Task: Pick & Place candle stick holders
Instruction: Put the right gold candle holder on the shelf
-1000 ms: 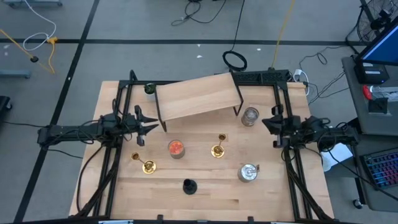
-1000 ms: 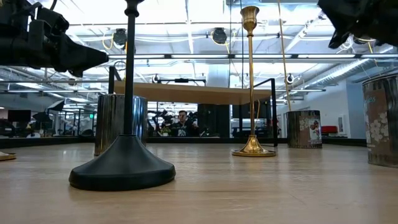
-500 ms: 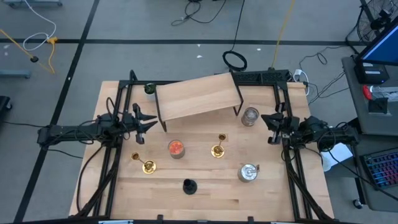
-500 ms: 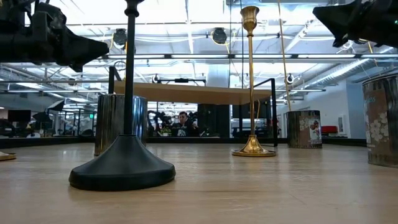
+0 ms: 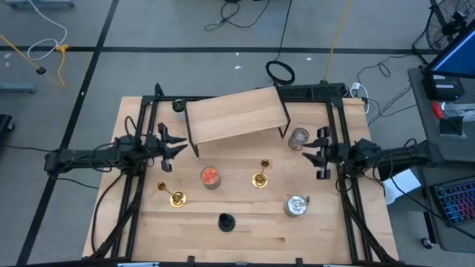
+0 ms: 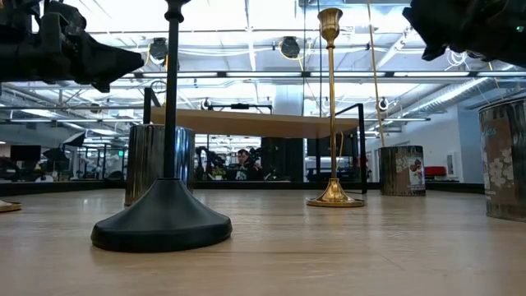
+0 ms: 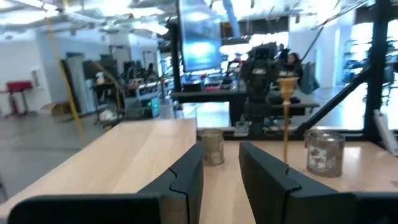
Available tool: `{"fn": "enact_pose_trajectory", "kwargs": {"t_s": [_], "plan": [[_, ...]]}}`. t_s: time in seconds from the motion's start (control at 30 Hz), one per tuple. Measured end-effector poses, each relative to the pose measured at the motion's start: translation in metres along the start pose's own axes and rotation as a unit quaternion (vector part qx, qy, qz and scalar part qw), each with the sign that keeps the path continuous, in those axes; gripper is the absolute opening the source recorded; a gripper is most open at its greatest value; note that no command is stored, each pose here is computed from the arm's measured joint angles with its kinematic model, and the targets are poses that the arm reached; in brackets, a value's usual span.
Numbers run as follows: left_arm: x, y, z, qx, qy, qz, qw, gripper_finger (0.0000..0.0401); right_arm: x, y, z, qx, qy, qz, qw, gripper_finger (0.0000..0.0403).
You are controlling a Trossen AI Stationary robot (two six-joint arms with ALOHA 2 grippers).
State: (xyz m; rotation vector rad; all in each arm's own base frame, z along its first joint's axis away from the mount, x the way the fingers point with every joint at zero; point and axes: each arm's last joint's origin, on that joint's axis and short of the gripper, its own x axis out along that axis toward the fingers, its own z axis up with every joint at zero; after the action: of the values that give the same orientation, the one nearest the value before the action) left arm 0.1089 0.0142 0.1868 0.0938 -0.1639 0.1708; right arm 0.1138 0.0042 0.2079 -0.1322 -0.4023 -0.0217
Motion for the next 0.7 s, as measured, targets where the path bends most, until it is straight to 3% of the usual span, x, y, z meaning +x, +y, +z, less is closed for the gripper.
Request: {"fn": "enact_pose_trajectory", "kwargs": {"t_s": [0.2,0.33,0.47,0.7], "plan": [[0.0,-0.002,0.005,0.018,-0.027,-0.042,0.999,0.0109,0.015,0.004,-0.019,0.038,0.052,0.012,0.998,0.0185],[0.0,-0.003,0.004,0.016,-0.023,-0.047,0.999,0.0109,0.026,0.007,-0.039,0.052,0.134,0.02,0.989,0.0191],[0.0,-0.003,0.002,0.011,-0.013,-0.053,0.998,0.0111,0.045,0.009,-0.047,0.06,0.167,0.023,0.984,0.0188],[0.0,-0.003,0.002,0.005,-0.013,-0.056,0.998,0.0174,0.064,0.012,-0.057,0.065,0.194,0.024,0.979,0.0191]]}}
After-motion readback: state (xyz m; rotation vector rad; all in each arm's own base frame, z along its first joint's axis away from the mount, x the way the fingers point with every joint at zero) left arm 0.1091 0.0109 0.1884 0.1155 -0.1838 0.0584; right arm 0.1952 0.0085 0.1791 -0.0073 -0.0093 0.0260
